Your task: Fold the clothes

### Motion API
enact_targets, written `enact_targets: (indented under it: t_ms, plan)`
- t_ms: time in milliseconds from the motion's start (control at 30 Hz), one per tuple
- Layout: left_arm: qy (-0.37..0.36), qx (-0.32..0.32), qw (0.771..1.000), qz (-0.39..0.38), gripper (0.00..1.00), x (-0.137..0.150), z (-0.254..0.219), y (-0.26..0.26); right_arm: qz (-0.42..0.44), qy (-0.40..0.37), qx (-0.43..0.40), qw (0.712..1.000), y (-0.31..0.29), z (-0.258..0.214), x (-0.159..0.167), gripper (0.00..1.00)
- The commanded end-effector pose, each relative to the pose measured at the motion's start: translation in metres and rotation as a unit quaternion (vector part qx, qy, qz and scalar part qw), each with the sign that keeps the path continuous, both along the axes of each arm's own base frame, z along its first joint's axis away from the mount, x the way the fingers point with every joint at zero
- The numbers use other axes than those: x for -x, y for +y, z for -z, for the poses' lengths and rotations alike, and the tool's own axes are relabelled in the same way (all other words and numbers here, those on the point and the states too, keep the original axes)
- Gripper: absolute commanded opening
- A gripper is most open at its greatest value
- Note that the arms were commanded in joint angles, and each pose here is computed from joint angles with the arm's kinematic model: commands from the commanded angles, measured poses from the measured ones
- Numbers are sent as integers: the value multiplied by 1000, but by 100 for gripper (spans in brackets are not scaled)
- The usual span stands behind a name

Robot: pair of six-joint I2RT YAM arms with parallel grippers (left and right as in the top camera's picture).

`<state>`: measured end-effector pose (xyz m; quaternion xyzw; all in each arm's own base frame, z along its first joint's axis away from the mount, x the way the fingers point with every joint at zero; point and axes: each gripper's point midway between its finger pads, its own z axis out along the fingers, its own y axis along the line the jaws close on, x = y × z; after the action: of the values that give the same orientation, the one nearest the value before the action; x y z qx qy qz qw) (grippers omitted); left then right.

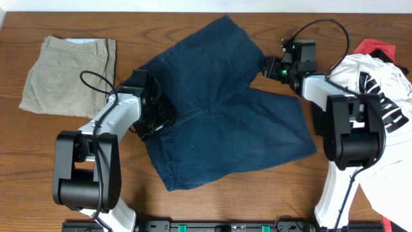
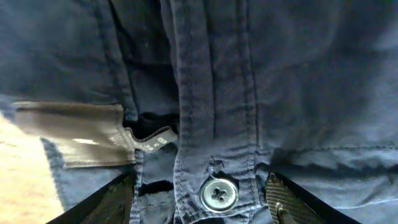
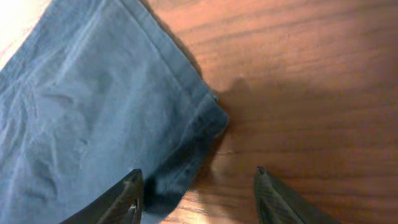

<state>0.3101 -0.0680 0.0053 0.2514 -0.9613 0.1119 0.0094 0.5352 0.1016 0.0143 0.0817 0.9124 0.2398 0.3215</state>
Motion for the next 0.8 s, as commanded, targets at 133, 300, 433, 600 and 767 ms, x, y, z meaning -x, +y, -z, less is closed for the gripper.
enact_targets:
  t_ms: [133,300,433,600,767]
  plan:
    - [-3,29,1000,-3,68,-1,0,-9,-8,-2,-13,1000,24,2,0,15]
    - [-4,35,999,-2,46,-1,0,-11,14,10,-9,1000,13,7,1,1]
    - [-10,35,999,1,19,-3,-1,-11,24,9,-16,1000,-2,5,-2,1]
    - [-60,79,994,49,6,-23,-12,-27,47,20,-17,999,-31,-3,0,1]
    - [-128,114,978,115,6,-53,-42,-43,81,32,-15,996,-68,-20,6,1]
